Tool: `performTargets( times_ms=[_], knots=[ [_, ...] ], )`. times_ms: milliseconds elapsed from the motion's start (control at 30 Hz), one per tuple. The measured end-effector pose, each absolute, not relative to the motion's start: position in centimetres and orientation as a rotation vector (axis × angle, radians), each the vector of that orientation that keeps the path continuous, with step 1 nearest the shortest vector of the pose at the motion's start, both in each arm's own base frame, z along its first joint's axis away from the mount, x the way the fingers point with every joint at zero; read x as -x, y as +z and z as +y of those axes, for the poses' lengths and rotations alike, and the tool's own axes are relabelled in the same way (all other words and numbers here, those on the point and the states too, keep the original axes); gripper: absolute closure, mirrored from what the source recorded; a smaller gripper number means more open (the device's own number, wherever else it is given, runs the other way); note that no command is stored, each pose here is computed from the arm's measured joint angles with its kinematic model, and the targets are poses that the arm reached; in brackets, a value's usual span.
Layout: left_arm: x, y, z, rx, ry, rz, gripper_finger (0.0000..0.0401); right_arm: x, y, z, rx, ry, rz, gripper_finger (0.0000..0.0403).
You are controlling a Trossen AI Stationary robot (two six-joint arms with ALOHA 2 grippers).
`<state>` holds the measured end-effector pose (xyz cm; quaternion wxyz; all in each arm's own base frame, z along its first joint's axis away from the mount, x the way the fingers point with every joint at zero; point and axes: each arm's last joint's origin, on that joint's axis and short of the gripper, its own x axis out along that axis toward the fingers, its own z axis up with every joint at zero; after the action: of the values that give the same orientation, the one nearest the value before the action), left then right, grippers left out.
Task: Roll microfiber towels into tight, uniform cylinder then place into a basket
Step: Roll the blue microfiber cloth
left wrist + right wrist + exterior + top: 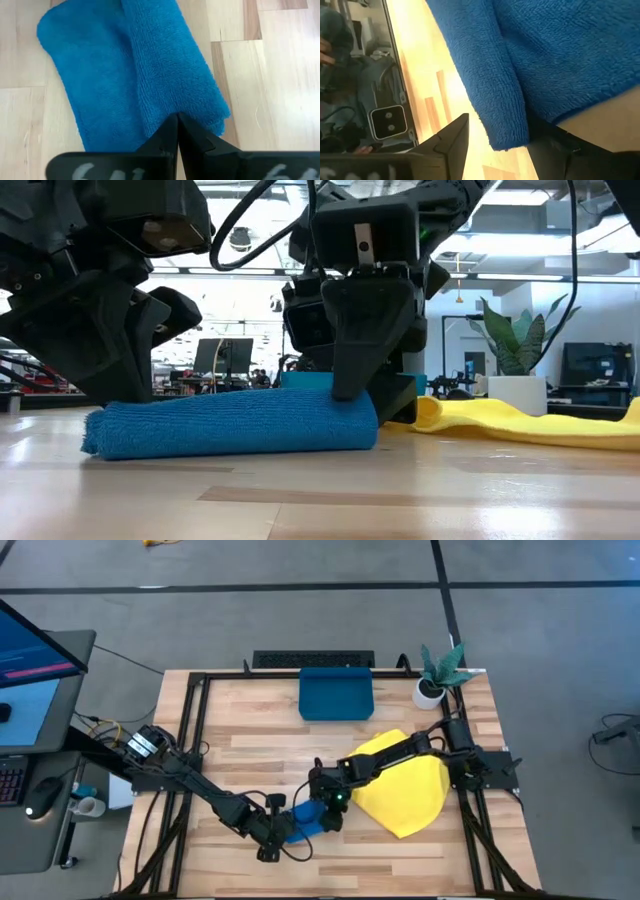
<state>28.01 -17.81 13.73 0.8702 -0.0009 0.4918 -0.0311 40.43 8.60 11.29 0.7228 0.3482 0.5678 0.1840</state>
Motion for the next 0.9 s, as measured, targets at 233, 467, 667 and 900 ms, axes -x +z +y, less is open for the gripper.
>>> performTargets(
  times_ms=[233, 467, 667, 900],
  knots=[
    [-28.0, 13.7, -17.8, 0.0, -0.064, 1.033, 0.0399, -40.2, 11.7, 8.6, -0.754, 0.412, 1.26, 0.0197],
    [-28.0, 13.7, -17.8, -0.001, -0.064, 1.034, 0.0399, -39.8, 12.5, 8.4, -0.736, 0.386, 1.269, 0.0198],
    [-28.0, 13.7, -17.8, -0.001, -0.064, 1.034, 0.0399, -39.2, 13.0, 8.3, -0.703, 0.34, 1.302, 0.0199],
    [-27.9, 13.7, -17.8, -0.002, -0.063, 1.036, 0.0399, -37.8, 15.3, 9.1, -0.614, 0.313, 1.331, 0.0199]
  ],
)
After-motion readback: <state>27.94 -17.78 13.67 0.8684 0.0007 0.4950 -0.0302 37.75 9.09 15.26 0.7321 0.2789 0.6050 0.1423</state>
